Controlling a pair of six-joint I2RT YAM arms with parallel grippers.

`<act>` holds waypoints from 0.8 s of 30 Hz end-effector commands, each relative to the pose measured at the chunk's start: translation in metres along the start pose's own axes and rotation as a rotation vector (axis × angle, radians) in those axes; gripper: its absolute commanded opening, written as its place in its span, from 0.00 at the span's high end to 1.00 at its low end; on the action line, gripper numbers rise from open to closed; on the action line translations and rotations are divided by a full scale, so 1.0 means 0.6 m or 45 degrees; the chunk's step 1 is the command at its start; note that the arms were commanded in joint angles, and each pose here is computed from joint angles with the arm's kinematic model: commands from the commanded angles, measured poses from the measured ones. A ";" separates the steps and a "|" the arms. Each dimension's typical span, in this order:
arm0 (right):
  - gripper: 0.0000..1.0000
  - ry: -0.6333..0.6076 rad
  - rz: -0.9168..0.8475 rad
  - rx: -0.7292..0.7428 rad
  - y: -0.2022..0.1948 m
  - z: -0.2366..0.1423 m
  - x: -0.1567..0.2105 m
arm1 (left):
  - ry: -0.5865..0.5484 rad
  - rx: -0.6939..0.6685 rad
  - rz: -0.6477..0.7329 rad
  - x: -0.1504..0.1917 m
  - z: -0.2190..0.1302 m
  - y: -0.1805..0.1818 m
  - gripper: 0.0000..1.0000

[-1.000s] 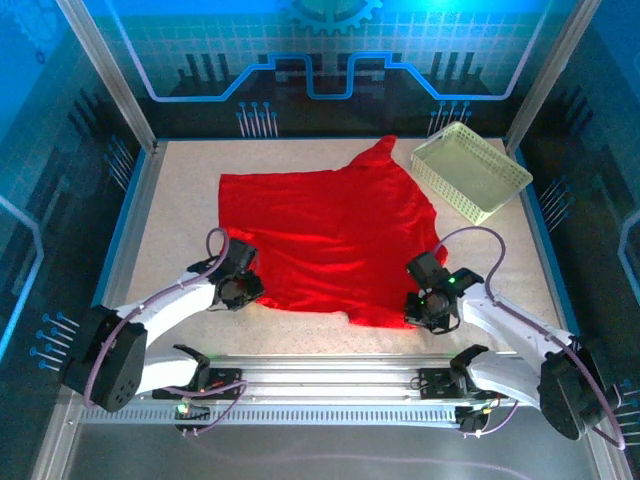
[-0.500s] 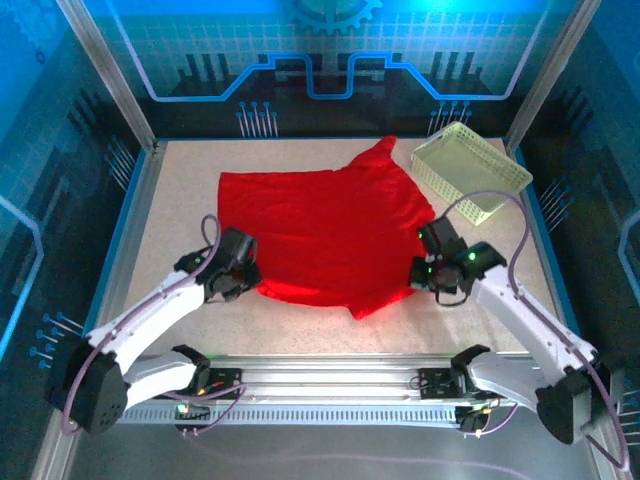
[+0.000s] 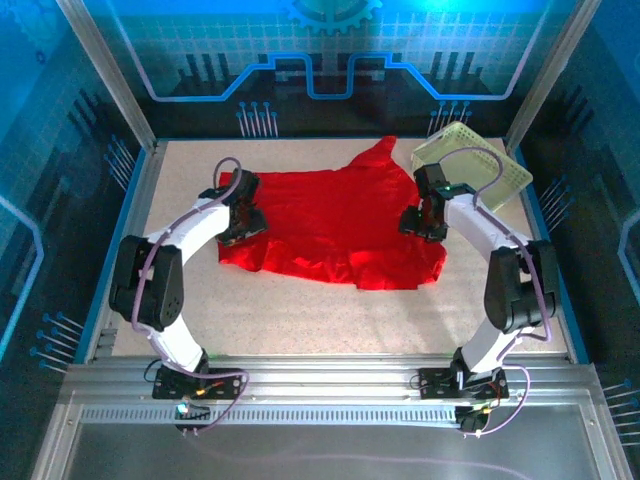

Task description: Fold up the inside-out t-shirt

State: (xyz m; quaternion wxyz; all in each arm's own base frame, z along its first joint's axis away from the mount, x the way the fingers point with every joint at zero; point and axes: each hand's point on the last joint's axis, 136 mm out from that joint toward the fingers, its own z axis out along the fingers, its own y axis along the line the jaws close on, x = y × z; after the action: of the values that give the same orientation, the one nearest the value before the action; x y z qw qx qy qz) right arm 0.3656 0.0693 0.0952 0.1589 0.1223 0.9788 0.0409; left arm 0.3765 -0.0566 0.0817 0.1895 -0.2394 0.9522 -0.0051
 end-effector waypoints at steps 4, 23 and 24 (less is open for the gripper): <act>0.41 -0.033 -0.048 -0.081 -0.001 -0.054 0.056 | -0.096 0.013 -0.003 0.037 -0.077 0.058 0.24; 0.42 0.095 -0.036 -0.085 -0.018 -0.012 0.220 | 0.078 0.204 0.039 0.174 -0.017 -0.045 0.30; 0.42 0.096 -0.034 -0.083 -0.018 -0.011 0.221 | 0.088 0.183 0.047 0.175 -0.012 -0.044 0.31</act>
State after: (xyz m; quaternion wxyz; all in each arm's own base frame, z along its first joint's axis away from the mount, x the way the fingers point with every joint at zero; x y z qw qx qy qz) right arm 0.2386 0.0898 0.0593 0.1177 0.0947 0.9860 0.0711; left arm 0.2910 -0.1215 0.0511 0.1706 -0.2040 0.9610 -0.0762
